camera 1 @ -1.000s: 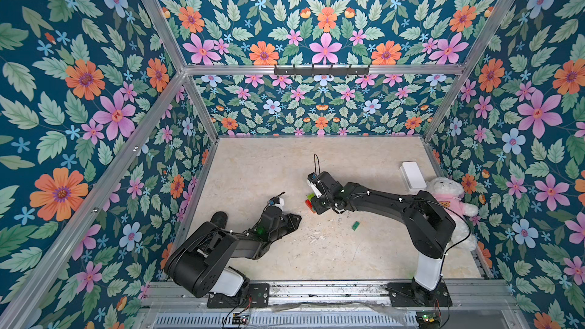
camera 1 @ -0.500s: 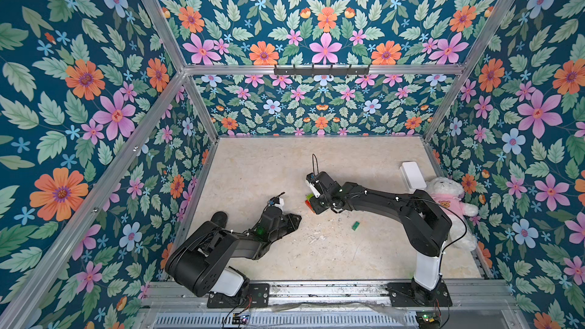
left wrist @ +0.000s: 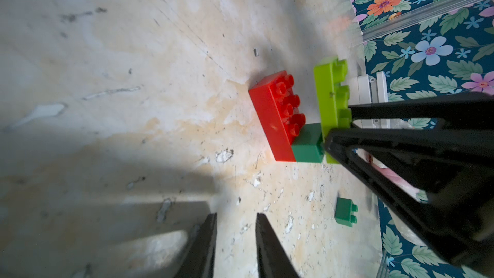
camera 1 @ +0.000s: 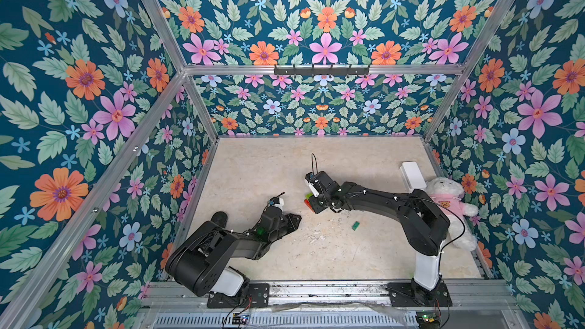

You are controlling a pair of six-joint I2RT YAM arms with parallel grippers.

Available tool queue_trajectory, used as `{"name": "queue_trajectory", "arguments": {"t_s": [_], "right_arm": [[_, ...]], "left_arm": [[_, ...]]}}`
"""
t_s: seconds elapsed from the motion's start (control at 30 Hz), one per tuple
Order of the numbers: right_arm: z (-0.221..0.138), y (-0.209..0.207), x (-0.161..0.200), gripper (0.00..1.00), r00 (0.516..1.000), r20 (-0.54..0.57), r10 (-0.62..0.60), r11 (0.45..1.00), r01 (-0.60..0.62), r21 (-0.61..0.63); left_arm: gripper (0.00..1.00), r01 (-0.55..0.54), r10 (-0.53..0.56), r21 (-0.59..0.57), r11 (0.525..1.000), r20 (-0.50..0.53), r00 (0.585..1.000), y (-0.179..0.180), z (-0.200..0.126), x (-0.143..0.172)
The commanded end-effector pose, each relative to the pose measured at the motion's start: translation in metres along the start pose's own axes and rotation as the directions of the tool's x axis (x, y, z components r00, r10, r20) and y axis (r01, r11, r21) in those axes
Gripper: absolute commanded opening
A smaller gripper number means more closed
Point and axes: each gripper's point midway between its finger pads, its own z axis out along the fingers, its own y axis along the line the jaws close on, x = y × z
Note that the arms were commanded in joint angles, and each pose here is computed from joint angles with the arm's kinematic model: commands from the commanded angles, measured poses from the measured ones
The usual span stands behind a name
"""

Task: Assemble the number 5 with lego
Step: Assemble the lego brick with the lego brick.

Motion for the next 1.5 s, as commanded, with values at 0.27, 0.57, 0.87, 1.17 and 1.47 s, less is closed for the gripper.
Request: {"name": "queue_trajectory", "arguments": {"t_s": [0.27, 0.57, 0.87, 1.17, 1.47], "right_arm": [[0.010, -0.002, 0.027, 0.15, 0.991, -0.117, -0.070, 0.998, 0.070, 0.001], [0.014, 0.000, 0.033, 0.15, 0.981, -0.163, -0.101, 0.995, 0.100, -0.010], [0.016, -0.001, 0.042, 0.15, 0.973, -0.201, -0.112, 0.994, 0.111, -0.015], [0.015, 0.000, 0.041, 0.15, 0.970, -0.219, -0.106, 0.994, 0.106, -0.012], [0.016, -0.002, 0.038, 0.15, 0.978, -0.192, -0.081, 0.997, 0.083, 0.000]], "left_arm": [[0.29, 0.009, -0.010, -0.040, 0.999, -0.016, 1.000, 0.009, 0.002, 0.004], [0.29, 0.007, -0.008, -0.041, 0.999, -0.015, 1.000, 0.008, 0.003, 0.002], [0.29, 0.010, -0.011, -0.047, 0.999, -0.018, 1.000, 0.010, 0.003, 0.004], [0.29, 0.014, -0.015, -0.046, 0.999, -0.014, 1.000, 0.010, 0.002, 0.004], [0.29, 0.011, -0.012, -0.050, 0.999, -0.008, 1.000, 0.011, -0.001, 0.003]]}}
